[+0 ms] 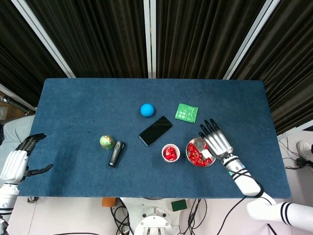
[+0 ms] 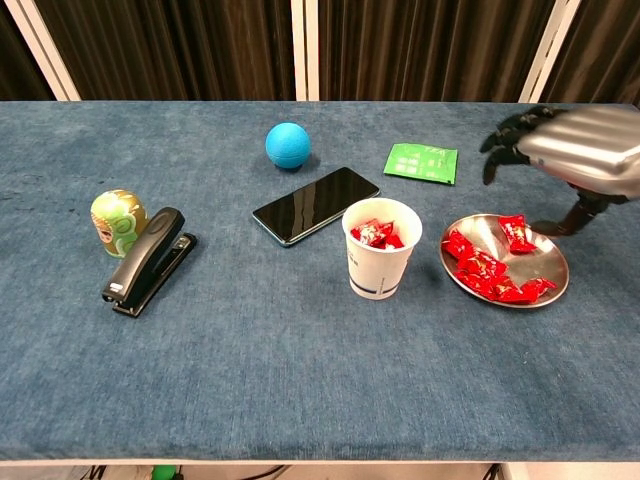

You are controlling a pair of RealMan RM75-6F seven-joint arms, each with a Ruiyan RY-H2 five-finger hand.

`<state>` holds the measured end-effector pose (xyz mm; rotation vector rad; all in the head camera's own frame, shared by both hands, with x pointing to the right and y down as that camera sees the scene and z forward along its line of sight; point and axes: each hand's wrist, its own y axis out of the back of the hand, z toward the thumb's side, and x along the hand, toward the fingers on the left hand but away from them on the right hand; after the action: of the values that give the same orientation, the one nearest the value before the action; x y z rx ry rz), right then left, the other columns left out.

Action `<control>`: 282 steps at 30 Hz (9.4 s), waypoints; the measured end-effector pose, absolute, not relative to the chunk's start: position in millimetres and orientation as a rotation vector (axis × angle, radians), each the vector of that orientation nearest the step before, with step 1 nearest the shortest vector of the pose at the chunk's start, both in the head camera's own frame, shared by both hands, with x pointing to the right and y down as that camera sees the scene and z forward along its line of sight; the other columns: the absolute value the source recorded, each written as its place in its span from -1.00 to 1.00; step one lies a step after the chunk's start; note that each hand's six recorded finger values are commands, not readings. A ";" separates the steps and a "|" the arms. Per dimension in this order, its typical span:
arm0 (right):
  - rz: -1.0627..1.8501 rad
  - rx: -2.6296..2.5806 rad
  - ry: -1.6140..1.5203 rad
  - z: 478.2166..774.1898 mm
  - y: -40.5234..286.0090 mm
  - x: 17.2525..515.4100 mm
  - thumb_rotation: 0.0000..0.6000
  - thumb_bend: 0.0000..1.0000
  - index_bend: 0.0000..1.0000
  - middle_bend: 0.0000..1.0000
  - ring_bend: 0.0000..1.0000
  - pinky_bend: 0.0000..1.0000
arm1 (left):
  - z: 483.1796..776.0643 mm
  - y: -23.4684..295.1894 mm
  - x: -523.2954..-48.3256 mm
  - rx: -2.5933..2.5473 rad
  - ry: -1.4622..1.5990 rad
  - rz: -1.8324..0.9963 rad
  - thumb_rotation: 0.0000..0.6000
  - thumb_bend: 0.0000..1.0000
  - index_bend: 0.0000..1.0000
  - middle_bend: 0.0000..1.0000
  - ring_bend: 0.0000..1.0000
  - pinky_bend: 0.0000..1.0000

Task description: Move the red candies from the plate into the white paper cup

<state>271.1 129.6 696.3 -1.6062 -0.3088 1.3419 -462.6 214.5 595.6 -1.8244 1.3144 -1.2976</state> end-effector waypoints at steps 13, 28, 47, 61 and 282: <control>1.410 -1.590 -0.249 719.9 135.9 277.2 1.00 -0.47 -0.29 -0.84 -1.00 -1.00 | 597.7 215.2 -462.1 -1.832 1.309 -1.303 1.00 -0.81 -0.63 -0.69 -0.75 -0.50; 1.432 -1.573 -0.241 722.5 138.0 282.1 1.00 -0.47 -0.24 -0.84 -1.00 -1.00 | 598.7 215.1 -463.0 -1.835 1.310 -1.304 1.00 -0.81 -0.63 -0.69 -0.75 -0.50; 1.434 -1.563 -0.226 726.4 141.9 282.0 1.00 -0.45 -0.11 -0.84 -1.00 -1.00 | 599.6 215.1 -463.0 -1.836 1.310 -1.307 1.00 -0.81 -0.63 -0.69 -0.75 -0.50; 1.380 -1.593 -0.269 721.7 140.6 274.8 1.00 -0.44 -0.13 -0.83 -1.00 -1.00 | 599.8 215.7 -463.6 -1.834 1.311 -1.310 1.00 -0.81 -0.63 -0.69 -0.75 -0.50; 0.894 -1.820 -0.348 658.3 143.7 148.9 1.00 -0.27 -0.10 -0.78 -1.00 -1.00 | 592.8 217.0 -470.6 -1.810 1.345 -1.296 1.00 -0.81 -0.61 -0.69 -0.75 -0.50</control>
<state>148.9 143.7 658.3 -1.8196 -0.3482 0.8939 -470.6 217.0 592.8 -1.8102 1.3453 -1.2955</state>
